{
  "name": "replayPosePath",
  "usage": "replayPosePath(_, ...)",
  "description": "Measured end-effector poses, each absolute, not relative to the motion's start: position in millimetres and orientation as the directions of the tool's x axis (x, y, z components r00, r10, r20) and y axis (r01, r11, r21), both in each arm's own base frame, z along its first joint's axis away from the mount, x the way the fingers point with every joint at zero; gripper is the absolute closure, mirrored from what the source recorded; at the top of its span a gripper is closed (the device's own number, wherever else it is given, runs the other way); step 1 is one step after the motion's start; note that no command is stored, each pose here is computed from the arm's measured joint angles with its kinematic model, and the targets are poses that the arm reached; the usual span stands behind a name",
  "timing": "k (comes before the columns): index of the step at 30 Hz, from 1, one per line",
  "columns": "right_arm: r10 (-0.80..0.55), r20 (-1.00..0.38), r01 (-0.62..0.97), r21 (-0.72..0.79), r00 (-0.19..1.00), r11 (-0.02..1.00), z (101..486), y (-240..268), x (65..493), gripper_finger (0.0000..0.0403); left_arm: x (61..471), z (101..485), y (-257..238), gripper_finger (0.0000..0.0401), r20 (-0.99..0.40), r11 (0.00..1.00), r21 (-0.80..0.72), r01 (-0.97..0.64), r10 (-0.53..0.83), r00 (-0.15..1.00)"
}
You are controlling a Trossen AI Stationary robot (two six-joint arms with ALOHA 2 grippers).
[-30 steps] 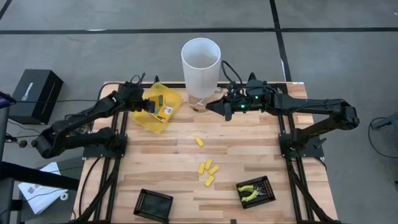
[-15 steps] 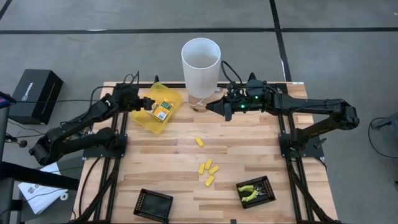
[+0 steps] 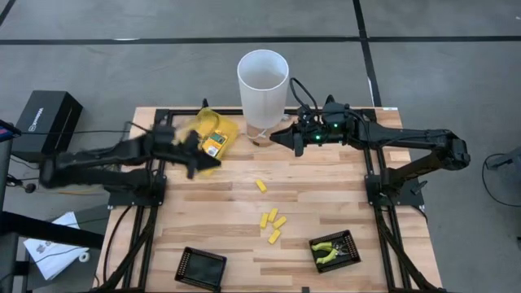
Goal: Pick & Place School Supplies
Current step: Put the eraser into the bottom left black bin
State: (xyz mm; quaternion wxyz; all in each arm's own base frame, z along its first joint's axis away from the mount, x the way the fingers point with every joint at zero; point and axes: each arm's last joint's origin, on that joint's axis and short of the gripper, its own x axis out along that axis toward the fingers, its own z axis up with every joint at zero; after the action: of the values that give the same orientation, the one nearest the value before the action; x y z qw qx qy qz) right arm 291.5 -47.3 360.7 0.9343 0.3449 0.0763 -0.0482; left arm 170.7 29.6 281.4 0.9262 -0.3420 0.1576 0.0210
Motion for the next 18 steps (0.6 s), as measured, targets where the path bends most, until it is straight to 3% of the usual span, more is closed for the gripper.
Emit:
replayPosePath(5, -0.029, -0.176, 0.137, 0.637, 0.984, 0.758, 360.6, -44.9, 291.9, 0.0295, 209.2, 259.1, -0.2, 0.0393, -0.381, 0.808, -0.56, -0.184, -0.054, 0.923)
replayPosePath(10, -0.006, -0.184, 0.124, 0.637, 0.983, 0.761, 359.9, -38.7, 292.6, 0.0295, 244.7, 237.1, -17.5, 0.0399, -0.371, 0.813, -0.543, -0.208, -0.011, 0.928)
replayPosePath(18, 0.07, -0.215, 0.087, 0.644, 0.974, 0.76, 356.7, -30.4, 292.7, 0.0295, 269.7, 188.5, -31.3, 0.0401, -0.523, 0.813, -0.419, -0.404, 0.147, 0.839)
